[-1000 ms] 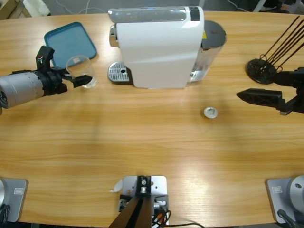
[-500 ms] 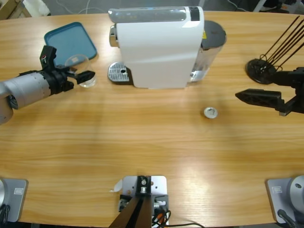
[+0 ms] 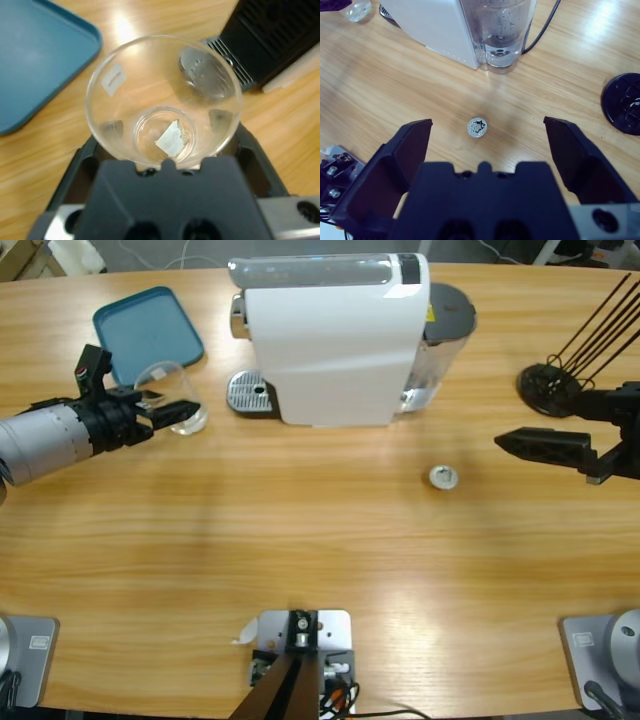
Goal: Pour coffee
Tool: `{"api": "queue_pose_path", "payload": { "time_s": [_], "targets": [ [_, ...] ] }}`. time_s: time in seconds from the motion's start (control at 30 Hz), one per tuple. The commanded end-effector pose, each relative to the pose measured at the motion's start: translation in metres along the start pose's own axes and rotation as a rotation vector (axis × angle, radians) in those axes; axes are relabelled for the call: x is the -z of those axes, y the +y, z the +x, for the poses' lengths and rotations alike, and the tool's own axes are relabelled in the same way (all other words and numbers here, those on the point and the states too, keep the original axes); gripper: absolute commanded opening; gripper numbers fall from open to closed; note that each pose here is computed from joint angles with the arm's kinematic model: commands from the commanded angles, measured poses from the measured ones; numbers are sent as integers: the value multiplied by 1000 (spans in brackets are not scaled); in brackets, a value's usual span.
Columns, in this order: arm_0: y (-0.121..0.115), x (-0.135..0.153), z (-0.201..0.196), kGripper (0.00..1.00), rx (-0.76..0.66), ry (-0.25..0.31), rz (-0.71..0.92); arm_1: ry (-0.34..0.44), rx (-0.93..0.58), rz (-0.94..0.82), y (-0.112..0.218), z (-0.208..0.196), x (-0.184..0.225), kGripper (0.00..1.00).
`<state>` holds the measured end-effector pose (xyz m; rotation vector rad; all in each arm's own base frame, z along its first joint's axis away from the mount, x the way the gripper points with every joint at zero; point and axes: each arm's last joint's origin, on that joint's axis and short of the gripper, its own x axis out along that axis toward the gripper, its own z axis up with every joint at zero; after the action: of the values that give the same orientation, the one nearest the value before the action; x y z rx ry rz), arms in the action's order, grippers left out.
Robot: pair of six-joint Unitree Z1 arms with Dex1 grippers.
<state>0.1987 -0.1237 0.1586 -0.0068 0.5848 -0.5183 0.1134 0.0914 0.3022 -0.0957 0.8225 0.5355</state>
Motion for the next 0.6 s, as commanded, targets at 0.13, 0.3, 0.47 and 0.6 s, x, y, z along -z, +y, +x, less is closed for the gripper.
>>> {"api": "queue_pose_path", "payload": {
  "time_s": [0.13, 0.3, 0.47, 0.6],
  "targets": [
    [-28, -75, 15, 209, 61, 109, 258, 28, -9, -8, -2, 5, 9, 1000],
    [-25, -87, 25, 214, 45, 100, 285, 24, -8, -7, -2, 5, 10, 1000],
    [-21, -77, 36, 254, 47, 147, 280, 24, -8, -7, -2, 4, 10, 1000],
    [-22, -73, 48, 287, 76, 157, 276, 25, -9, -6, -2, 4, 10, 1000]
  ]
}}
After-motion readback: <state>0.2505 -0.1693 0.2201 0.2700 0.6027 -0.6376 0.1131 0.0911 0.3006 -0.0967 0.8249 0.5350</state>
